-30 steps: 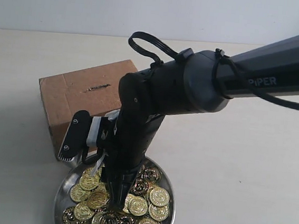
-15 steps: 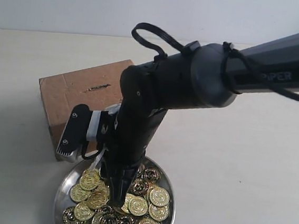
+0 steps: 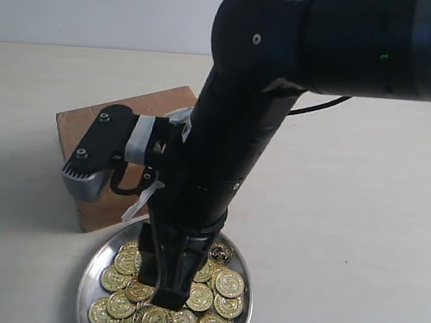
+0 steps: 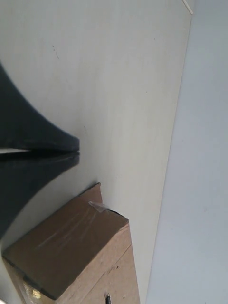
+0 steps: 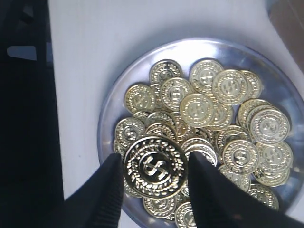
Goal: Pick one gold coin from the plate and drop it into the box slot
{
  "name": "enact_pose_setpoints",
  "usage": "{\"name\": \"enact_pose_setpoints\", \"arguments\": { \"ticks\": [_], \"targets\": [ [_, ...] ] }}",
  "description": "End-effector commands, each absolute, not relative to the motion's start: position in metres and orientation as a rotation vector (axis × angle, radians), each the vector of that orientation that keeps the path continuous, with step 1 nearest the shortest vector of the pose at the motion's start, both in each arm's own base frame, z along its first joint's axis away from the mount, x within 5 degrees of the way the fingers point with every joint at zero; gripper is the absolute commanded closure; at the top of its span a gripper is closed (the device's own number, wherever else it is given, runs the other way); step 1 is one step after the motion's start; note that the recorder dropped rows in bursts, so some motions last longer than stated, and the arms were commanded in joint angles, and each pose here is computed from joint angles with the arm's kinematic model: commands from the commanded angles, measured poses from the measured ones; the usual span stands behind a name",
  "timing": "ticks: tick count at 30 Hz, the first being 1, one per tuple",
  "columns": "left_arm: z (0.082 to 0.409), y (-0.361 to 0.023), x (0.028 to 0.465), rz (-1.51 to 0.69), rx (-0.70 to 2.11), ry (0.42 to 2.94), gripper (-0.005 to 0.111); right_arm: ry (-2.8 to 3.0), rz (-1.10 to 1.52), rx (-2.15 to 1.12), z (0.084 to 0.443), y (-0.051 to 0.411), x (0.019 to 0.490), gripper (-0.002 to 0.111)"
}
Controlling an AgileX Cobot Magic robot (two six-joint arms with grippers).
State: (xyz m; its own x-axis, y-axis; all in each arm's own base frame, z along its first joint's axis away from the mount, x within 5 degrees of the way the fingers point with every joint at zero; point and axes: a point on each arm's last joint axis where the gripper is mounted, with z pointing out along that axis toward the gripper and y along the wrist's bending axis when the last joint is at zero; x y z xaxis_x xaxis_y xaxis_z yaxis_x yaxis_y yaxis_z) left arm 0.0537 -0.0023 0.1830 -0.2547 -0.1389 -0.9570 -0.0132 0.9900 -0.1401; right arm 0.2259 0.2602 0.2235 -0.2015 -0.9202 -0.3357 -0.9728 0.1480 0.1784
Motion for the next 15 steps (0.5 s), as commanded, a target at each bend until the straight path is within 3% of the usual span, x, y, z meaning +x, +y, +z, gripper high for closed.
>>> {"name": "enact_pose_setpoints", "arguments": {
  "ticks": [1, 9, 15],
  "targets": [
    [0.183, -0.003, 0.054, -0.124, -0.103, 1.816, 0.107, 2.233, 0.581, -1.875, 0.238, 0.259, 0.22, 0.086],
    [0.183, 0.0, 0.054, -0.043, -0.05, 1.816, 0.107, 2.265, 0.609, -1.931, 0.239, 0.256, 0.215, 0.086],
    [0.211, 0.0, 0.056, -0.09, -0.084, 1.501, 0.107, 2.287, 0.637, -1.958, 0.239, 0.254, 0.211, 0.086]
  ]
}}
